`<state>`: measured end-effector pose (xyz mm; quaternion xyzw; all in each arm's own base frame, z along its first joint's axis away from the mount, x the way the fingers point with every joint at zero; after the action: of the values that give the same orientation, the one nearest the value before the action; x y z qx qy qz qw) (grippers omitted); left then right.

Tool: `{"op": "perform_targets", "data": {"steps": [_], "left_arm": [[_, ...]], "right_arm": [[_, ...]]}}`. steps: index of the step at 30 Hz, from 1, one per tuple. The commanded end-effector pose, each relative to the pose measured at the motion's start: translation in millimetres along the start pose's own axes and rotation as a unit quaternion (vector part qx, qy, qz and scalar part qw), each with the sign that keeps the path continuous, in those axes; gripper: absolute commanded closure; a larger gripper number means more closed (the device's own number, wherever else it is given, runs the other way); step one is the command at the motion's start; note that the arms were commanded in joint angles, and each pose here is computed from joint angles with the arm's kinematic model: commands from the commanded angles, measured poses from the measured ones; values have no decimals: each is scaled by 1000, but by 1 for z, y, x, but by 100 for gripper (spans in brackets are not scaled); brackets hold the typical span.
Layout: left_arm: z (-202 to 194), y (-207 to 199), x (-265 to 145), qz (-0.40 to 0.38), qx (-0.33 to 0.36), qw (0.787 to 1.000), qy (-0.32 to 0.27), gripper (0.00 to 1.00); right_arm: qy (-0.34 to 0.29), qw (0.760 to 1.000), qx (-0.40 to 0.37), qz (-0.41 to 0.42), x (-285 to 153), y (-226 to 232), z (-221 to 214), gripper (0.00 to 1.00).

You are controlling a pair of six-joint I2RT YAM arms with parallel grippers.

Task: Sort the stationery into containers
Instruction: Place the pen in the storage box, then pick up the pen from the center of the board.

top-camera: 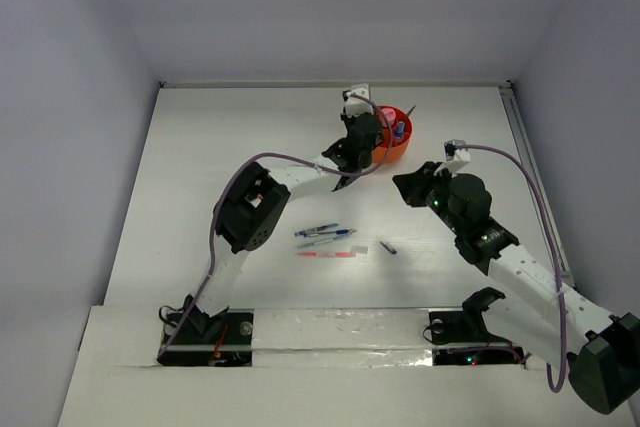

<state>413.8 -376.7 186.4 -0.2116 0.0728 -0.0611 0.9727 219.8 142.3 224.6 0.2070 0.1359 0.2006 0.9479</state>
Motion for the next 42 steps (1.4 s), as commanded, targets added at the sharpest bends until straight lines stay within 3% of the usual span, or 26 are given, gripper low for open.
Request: {"op": "perform_targets", "data": {"steps": [1, 5, 6, 9, 17, 18, 19, 21, 22, 24, 25, 26, 28, 29, 30, 34, 36, 39, 42], "left_arm": [[13, -6, -1, -1, -13, 999, -32, 93], [17, -10, -8, -12, -6, 999, -30, 55], [20, -11, -10, -15, -5, 999, -35, 51], [35, -18, -19, -23, -2, 999, -45, 44], [105, -29, -50, -41, 4, 997, -68, 42], [100, -16, -53, -32, 18, 998, -52, 39], [120, -12, -61, -34, 10, 998, -59, 39], [117, 8, -71, -26, 30, 999, -19, 42], [134, 19, -76, -21, 26, 999, -19, 44], [122, 46, -85, -7, 56, 997, 57, 52], [130, 56, -92, -5, 58, 996, 72, 60], [117, 80, -97, 2, 83, 988, 129, 77], [114, 105, -109, 15, 97, 979, 181, 95], [105, 124, -114, 33, 108, 971, 212, 100], [96, 141, -125, 56, 128, 959, 246, 100], [80, 178, -156, 126, 153, 936, 290, 100], [69, 197, -168, 157, 162, 924, 310, 84], [63, 218, -177, 182, 173, 914, 320, 47], [58, 240, -174, 197, 189, 899, 341, 39]], "right_arm": [[-27, 1000, -1, 13, 0, 6, 9, 87], [-26, 1000, -1, 13, 0, 6, 9, 87], [-25, 1000, -1, 14, 0, 6, 8, 86], [-23, 1000, -1, 14, 1, 6, 8, 87], [-21, 1000, -3, 15, 1, 7, 8, 87], [-22, 1000, -3, 17, 1, 7, 8, 87], [-24, 1000, -2, 18, 0, 8, 9, 86], [-23, 1000, -2, 21, 0, 8, 10, 86], [-21, 1000, -3, 21, 0, 8, 9, 87], [-17, 999, -3, 27, 0, 10, 8, 87], [-15, 999, -3, 30, 0, 10, 8, 93], [-14, 999, -2, 35, 0, 12, 9, 100], [-8, 999, -2, 49, -1, 15, 9, 100], [-9, 999, 0, 52, -2, 16, 9, 100], [-8, 998, 0, 54, -2, 16, 9, 100], [-10, 999, 0, 52, -3, 16, 10, 100], [-12, 999, 0, 48, -3, 15, 10, 98], [-8, 999, -1, 48, -2, 14, 8, 86], [-1, 999, -1, 52, 0, 15, 6, 76]]}}
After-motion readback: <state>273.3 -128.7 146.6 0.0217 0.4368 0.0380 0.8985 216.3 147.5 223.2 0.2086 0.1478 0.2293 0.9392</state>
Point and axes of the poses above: each gripper's point midway between its finger pads, its own x axis out along the fingers, its own y axis along the line the jaws close on, z = x × y, the point moved 8 cm from there along -x, back along the fingers, and after that the axes turned 5 degrees about -x, right-handed, at the moved point
